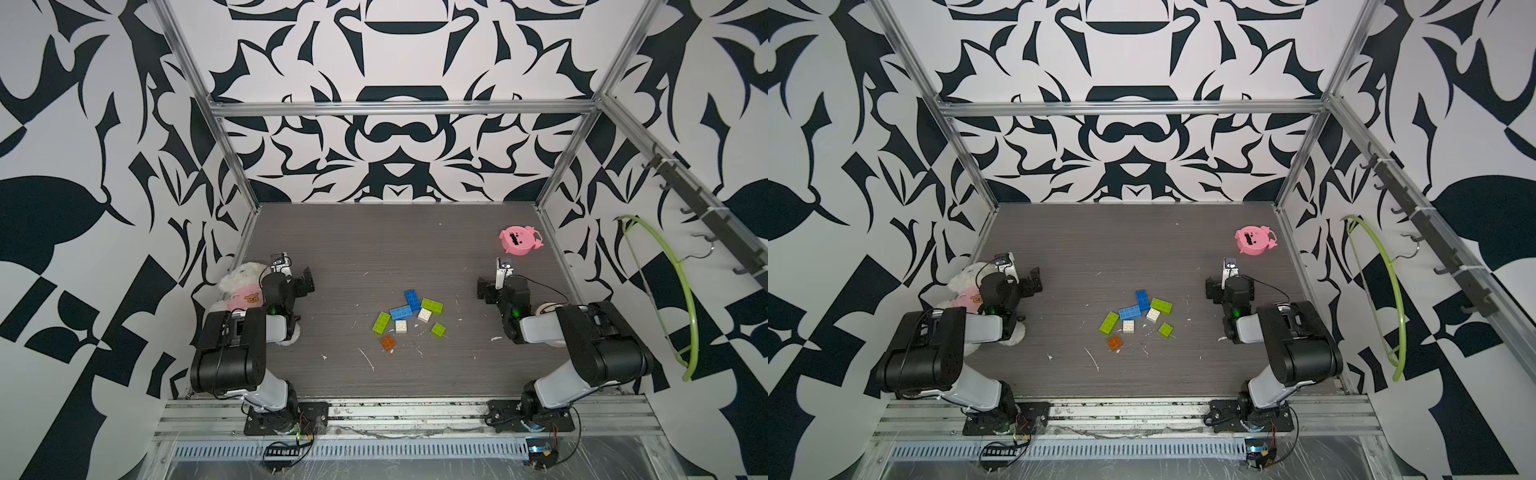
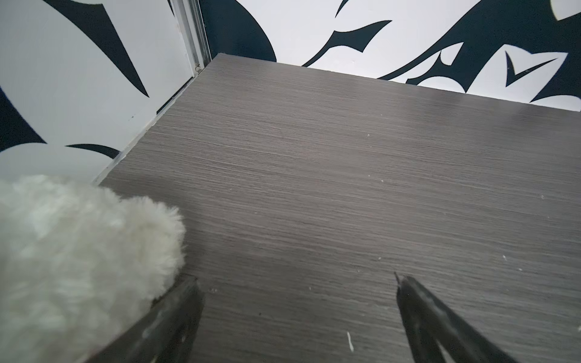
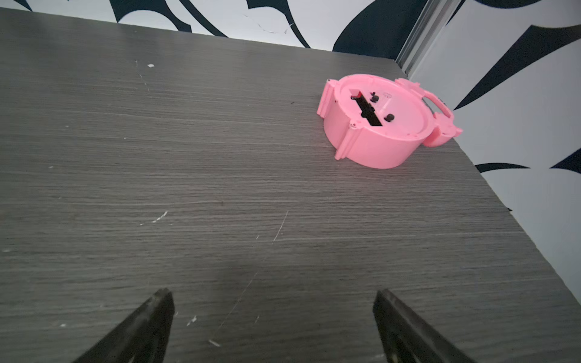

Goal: Assemble a heart with lego
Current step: Move the lego brick at the center of the board.

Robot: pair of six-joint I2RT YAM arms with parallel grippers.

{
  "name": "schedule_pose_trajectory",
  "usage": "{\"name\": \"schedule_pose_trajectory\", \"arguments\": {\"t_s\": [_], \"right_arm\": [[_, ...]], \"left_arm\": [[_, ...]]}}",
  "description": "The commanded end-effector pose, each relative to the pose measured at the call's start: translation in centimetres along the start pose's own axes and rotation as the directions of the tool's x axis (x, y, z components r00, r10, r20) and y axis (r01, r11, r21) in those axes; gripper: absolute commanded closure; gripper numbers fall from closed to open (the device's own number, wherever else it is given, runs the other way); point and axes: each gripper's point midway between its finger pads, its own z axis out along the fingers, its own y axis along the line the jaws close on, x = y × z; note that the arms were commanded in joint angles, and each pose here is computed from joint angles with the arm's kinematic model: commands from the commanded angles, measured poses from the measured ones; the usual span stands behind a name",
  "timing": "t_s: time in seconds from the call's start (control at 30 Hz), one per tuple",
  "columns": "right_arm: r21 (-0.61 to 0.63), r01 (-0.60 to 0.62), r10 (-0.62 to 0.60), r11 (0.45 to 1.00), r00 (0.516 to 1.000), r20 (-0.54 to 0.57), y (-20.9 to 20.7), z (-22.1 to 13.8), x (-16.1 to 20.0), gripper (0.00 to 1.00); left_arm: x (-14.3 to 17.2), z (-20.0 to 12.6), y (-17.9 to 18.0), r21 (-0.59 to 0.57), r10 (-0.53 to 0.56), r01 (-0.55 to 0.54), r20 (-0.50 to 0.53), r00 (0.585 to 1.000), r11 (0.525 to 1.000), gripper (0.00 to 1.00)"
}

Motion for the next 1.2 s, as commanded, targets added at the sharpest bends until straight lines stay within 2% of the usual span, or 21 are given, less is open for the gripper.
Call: {"name": "schedule_pose_trajectory", "arguments": {"t_s": [0.0,0.9,1.0,1.07,1.17], "right_arm": [[0.004,-0.019,0.019,1.0,0.998,0.062,-0.2,0.1,-2.3,0.0],[0.012,-0.027,0.026,1.0,0.997,0.074,-0.4,-0.2,-2.5,0.0],[0.044,-0.041,0.037,0.998,0.995,0.092,-1.1,-1.3,-3.8,0.0],[0.054,-0.045,0.041,0.997,0.996,0.085,-1.6,-2.5,-5.4,0.0],[0.025,-0.168,0.164,0.986,0.98,0.115,-2.0,-5.0,-9.5,0.0]], "left_arm": [[-0.4,0.2,-0.1,0.009,-0.01,0.01,-0.001,1.0,1.0,0.01],[-0.4,0.1,0.1,-0.001,-0.013,0.013,0.005,1.0,1.0,0.01],[-1.4,-0.3,0.9,-0.048,-0.034,0.035,0.032,0.999,0.998,0.01],[-2.3,-1.1,1.1,-0.07,-0.044,0.045,0.011,0.999,0.997,0.01],[-4.3,-2.7,2.3,-0.163,-0.152,0.144,-0.039,0.988,0.976,0.01]]}}
